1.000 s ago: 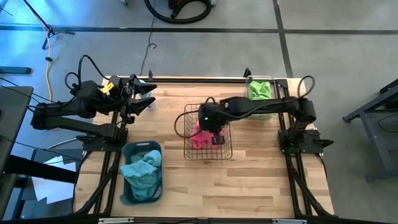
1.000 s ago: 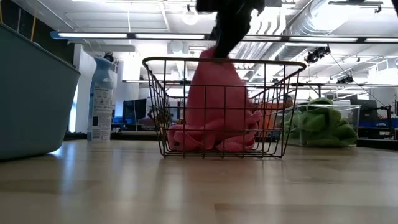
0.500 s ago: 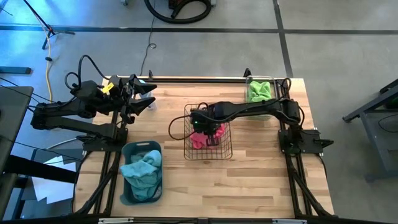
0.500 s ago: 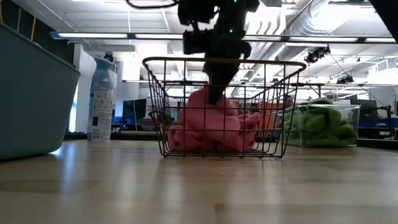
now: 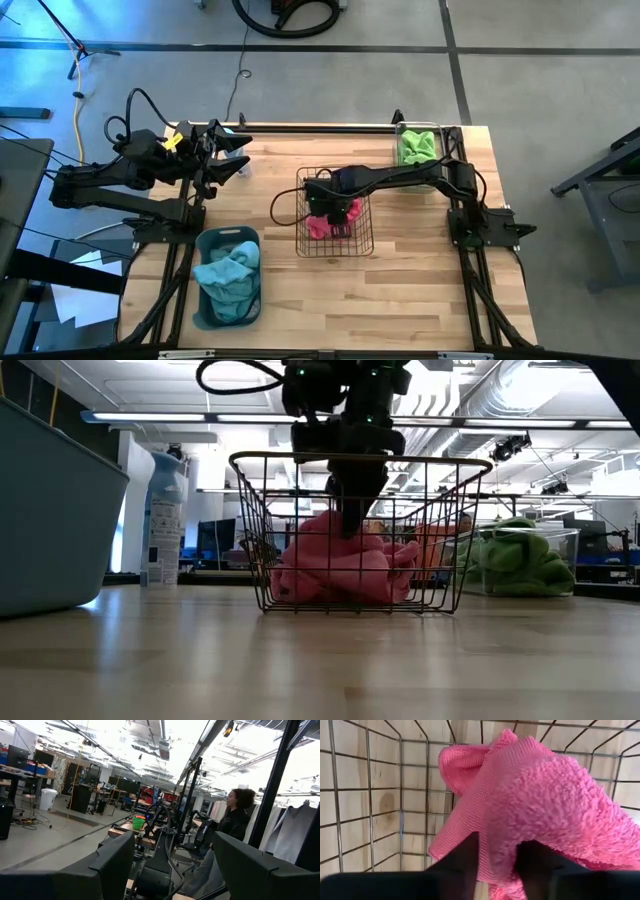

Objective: Sort microfiber towel by color & place in baskets
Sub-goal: Put the pink microfiber cloth into the gold wire basket, then return to Home Position

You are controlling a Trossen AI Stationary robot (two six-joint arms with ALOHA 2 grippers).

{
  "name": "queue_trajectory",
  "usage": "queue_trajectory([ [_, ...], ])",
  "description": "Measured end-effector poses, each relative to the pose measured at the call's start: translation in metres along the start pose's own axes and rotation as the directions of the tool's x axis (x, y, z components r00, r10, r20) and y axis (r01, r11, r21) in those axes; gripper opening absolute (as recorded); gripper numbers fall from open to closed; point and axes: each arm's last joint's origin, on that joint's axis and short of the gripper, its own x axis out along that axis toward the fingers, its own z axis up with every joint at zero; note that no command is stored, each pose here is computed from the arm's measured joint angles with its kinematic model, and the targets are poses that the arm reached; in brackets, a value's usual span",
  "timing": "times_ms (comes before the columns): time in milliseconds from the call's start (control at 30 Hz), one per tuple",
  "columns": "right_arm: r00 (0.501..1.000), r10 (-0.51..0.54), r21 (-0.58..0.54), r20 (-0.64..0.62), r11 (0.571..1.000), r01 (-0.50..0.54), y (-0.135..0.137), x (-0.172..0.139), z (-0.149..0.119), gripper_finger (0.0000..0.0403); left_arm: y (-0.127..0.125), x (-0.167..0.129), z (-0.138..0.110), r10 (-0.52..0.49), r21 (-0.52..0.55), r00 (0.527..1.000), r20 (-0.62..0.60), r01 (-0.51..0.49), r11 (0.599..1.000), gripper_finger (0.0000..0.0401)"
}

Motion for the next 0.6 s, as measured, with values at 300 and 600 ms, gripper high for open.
queue_trajectory([
  [300,0.998,-0.056,-0.063,-0.014,0.997,0.055,0.000,-0.038,0.005,0.0235,0.000,0.000,0.000,0.000,0.002,1.000,-0.002,0.000,1.000,0.0257],
  [600,0.998,-0.037,-0.063,-0.047,0.997,0.034,-0.003,-0.090,0.005,0.0246,0.000,0.000,-0.001,0.002,0.029,1.000,-0.005,-0.001,1.000,0.0257],
])
